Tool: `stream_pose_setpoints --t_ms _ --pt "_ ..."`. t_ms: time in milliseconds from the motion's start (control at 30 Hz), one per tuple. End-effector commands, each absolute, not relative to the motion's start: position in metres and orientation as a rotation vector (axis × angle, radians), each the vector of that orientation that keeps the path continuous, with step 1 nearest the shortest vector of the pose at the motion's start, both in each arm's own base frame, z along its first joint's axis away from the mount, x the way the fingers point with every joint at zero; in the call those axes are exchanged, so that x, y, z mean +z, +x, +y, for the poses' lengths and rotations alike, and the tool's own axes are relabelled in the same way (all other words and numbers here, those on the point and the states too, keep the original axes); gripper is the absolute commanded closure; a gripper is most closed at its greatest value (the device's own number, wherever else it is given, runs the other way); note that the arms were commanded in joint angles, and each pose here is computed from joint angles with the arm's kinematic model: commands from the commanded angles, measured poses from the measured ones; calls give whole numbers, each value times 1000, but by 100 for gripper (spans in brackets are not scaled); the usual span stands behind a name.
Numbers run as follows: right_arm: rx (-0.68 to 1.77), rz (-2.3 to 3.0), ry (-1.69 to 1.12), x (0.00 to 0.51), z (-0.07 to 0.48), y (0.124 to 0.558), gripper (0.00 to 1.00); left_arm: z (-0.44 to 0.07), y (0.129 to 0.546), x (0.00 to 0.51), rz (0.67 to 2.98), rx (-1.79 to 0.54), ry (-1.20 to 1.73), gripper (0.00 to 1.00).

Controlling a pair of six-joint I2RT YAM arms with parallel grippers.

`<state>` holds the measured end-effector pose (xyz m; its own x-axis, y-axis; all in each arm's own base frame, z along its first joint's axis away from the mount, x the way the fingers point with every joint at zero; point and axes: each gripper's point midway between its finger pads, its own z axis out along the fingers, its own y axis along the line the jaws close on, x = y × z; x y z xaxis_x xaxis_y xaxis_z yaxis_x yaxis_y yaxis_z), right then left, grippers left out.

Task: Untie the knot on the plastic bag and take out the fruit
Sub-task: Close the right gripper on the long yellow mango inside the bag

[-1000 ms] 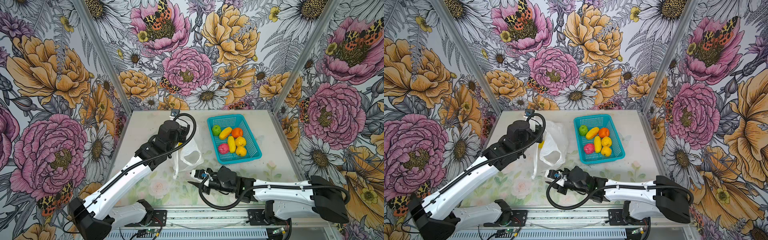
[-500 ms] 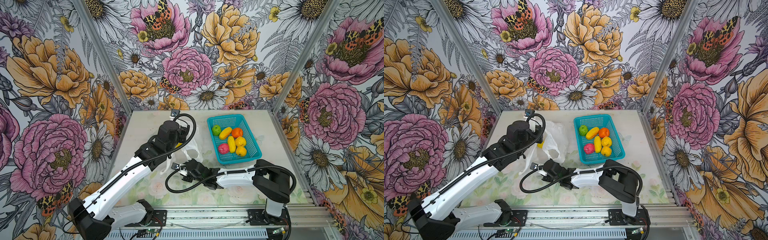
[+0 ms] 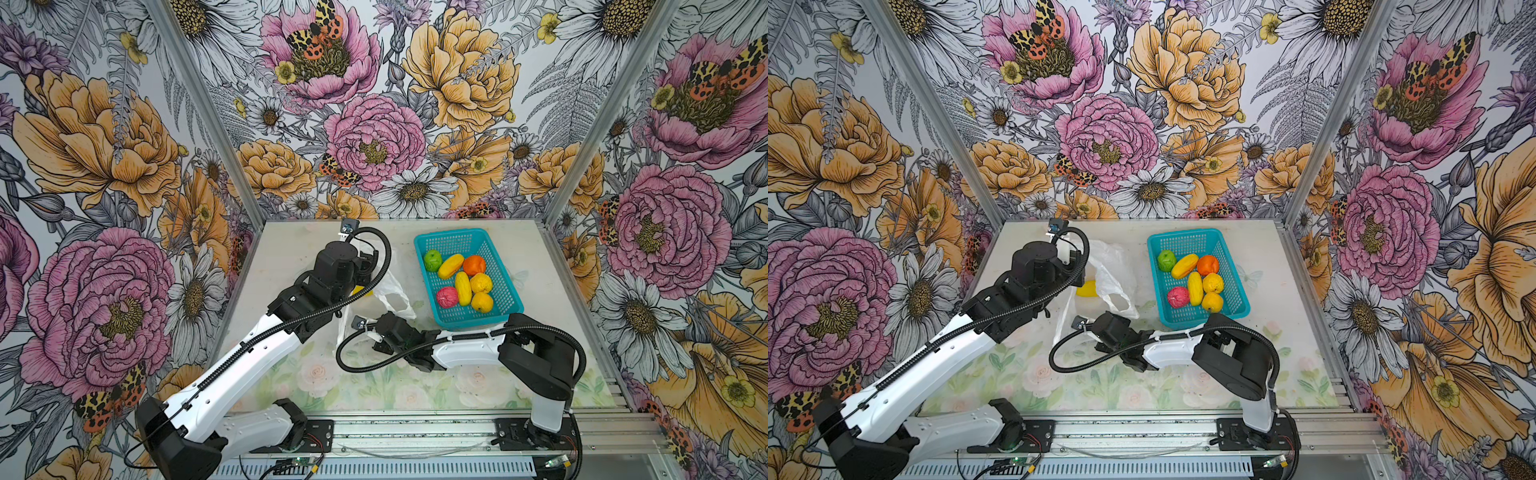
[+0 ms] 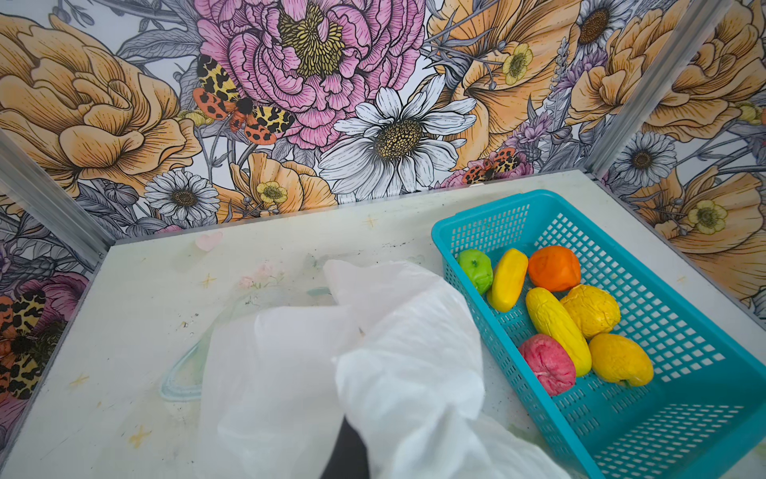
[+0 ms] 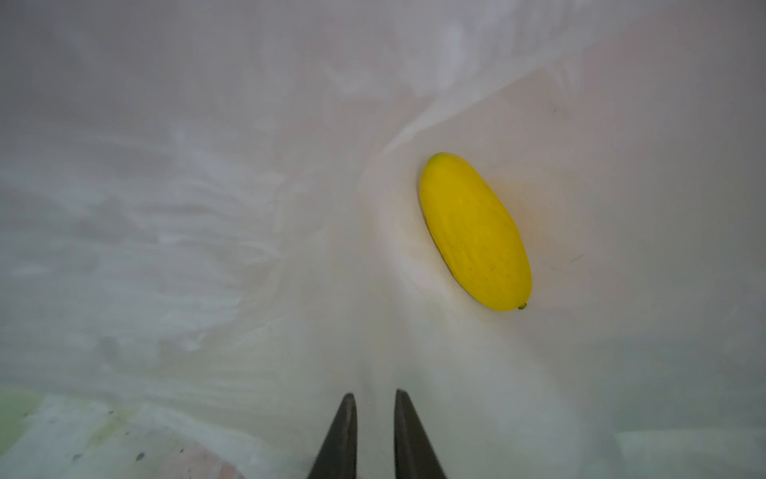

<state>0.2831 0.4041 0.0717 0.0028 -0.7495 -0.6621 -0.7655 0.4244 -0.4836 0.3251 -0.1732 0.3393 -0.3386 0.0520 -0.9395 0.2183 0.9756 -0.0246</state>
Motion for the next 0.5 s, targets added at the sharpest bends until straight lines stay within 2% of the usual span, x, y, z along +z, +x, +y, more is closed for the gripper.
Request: stream_pose_setpoints --t_ms 0,133,200,233,367,467 --pt "26 1727 -1247 85 399 302 82 -173 320 346 1892 -214 186 100" --pt "38 1746 -1249 76 401 310 82 -173 319 346 1892 -218 188 100" --pt "62 1751 -1245 75 406 313 76 -175 319 345 1895 -221 193 100" --pt "70 1752 -1246 75 408 315 72 -176 318 345 1895 -228 201 100" --pt "55 1760 -1234 68 424 329 38 -191 312 347 1889 -264 265 100" --pt "-39 1784 -1202 64 432 349 22 -203 304 349 1873 -265 317 100"
